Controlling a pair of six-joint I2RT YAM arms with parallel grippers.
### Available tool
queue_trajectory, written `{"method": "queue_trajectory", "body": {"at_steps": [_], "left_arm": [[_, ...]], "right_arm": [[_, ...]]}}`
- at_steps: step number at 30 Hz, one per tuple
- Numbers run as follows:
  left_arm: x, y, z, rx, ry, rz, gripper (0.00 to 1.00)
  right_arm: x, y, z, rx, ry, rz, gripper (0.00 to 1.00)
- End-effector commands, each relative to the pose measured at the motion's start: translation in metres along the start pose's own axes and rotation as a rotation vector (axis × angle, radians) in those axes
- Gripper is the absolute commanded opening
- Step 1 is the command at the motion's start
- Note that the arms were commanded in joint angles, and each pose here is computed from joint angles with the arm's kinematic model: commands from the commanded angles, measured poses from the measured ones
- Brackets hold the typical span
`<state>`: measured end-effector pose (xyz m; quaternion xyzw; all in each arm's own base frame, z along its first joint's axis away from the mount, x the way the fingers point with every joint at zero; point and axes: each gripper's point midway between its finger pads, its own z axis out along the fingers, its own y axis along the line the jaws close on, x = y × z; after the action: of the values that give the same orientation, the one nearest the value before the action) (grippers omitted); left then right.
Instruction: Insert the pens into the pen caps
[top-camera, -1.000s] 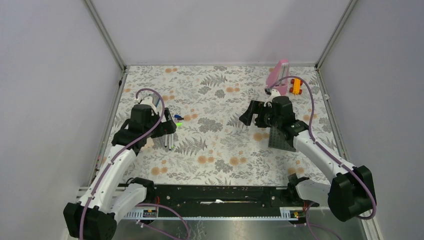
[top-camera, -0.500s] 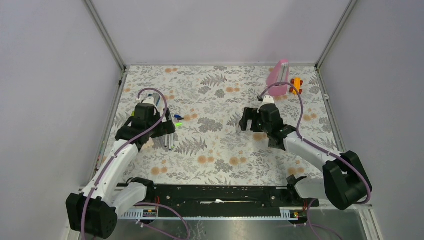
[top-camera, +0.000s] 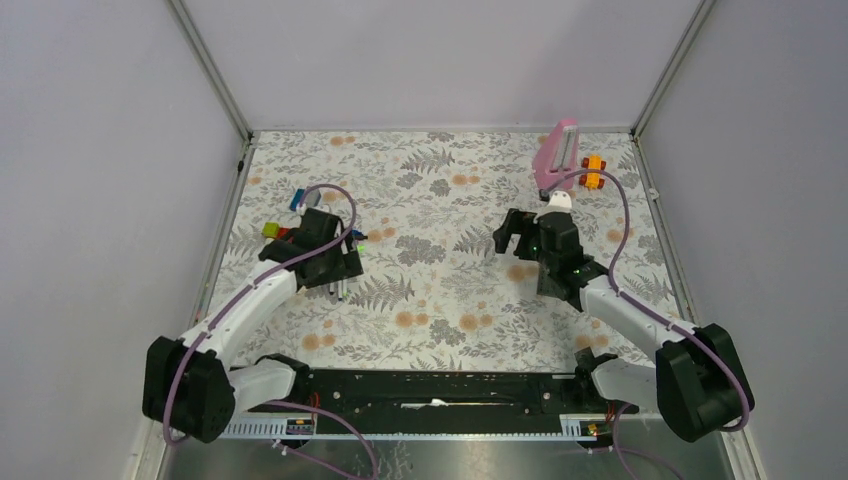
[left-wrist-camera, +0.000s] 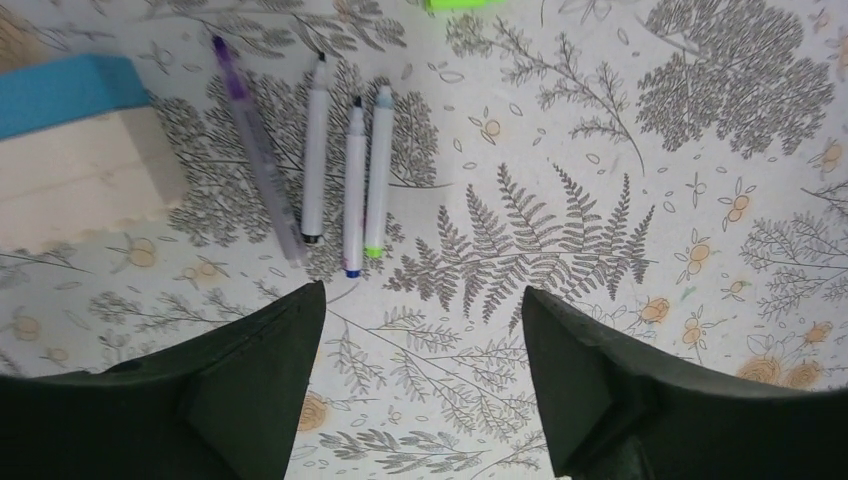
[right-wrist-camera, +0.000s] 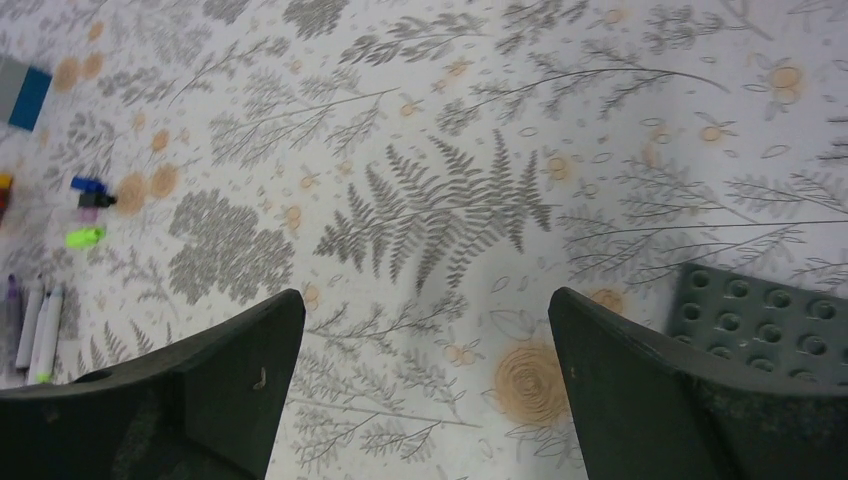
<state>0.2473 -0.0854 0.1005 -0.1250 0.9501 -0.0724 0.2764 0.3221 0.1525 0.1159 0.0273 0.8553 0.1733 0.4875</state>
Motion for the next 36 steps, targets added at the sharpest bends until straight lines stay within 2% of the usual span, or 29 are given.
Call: {"method": "queue_trajectory", "body": {"at_steps": [1,6,23,36], "left_arm": [[0.001,-0.009,0.010,-0.047,0.000,-0.018,0.75],[0.015,-0.013,0.028,-0.062,0.043,-0.007,0.61],[0.016,-0.005,0.062,-0.141,0.010,-0.017,0.56],[0.023,-0.003,0.073,-0.156,0.032,-0.006,0.52]], "right_arm": [[-0.013,-0.012,0.009,-0.023,-0.014,0.116,0.98],[-0.014,-0.012,0.005,-0.041,-0.030,0.120,0.98],[-0.014,-0.012,0.002,-0.050,-0.048,0.117,0.98],[-0.012,-0.008,0.001,-0.071,-0.040,0.117,0.98]]}}
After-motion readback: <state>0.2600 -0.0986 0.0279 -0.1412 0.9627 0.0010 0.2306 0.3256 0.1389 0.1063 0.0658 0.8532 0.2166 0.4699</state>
